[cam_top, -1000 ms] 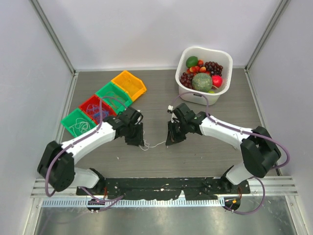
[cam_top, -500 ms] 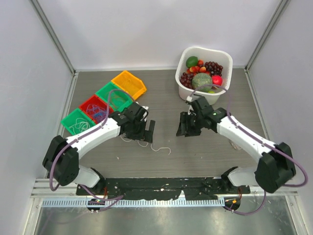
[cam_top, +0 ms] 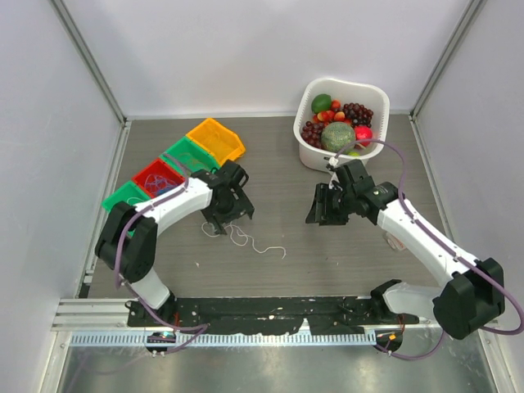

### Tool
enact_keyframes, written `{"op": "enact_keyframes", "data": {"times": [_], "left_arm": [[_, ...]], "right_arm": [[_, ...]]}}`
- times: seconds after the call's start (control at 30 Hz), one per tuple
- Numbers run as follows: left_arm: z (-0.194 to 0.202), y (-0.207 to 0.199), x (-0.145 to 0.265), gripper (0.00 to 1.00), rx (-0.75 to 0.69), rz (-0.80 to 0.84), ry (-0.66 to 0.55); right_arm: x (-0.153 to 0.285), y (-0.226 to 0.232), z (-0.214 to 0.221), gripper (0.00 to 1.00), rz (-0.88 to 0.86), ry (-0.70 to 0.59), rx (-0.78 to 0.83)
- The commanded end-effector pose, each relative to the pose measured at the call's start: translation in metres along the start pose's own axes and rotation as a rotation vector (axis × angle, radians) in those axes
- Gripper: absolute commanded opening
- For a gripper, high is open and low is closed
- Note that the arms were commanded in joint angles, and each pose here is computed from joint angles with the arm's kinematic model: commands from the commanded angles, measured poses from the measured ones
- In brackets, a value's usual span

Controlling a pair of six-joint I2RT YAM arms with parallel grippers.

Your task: Untangle the cables

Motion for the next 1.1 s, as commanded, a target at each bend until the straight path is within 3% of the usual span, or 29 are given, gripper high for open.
{"op": "enact_keyframes", "data": {"times": [0.0,0.07,0.2,0.4,0.63,0.73,0.83,0.93,1.07], "left_arm": [[-0.022,-0.015,-0.004,0.89,0.269,-0.093,0.022],[-0.02,-0.012,-0.012,0.85,0.296,-0.169,0.046],[-0.017,-0.009,-0.033,0.79,0.363,-0.171,0.027],[-0.013,0.012,-0.04,0.74,0.353,-0.265,-0.016],[-0.001,0.026,-0.058,0.53,0.38,-0.333,0.012],[-0.003,0.03,-0.063,0.36,0.347,-0.36,0.007],[-0.006,0.032,-0.058,0.0,0.317,-0.37,-0.022],[-0.012,0.036,-0.043,0.0,0.292,-0.324,-0.064],[-0.032,0.045,0.015,0.0,0.238,-0.198,-0.235]], "right_arm": [[0.012,0.0,0.004,0.49,-0.025,-0.04,0.01],[0.013,-0.002,0.007,0.49,-0.03,-0.042,0.01],[0.016,-0.004,0.01,0.48,-0.033,-0.05,0.011],[0.021,-0.006,0.01,0.47,-0.026,-0.057,0.024],[0.021,-0.004,0.007,0.46,-0.026,-0.062,0.027],[0.021,-0.002,0.005,0.45,-0.03,-0.065,0.031],[0.023,-0.002,0.005,0.45,-0.031,-0.07,0.034],[0.024,-0.003,0.005,0.44,-0.032,-0.077,0.037],[0.025,0.0,0.004,0.43,-0.041,-0.071,0.046]]}}
Point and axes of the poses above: each gripper's point midway between its finger pads, its own x axis back along the fingers, its own y axis along the line the jaws close on, z = x × y, the point moved 6 cm from there along x, back along the fingers, and after that the axes turned 9 degrees about -x, right-handed, at the moved point
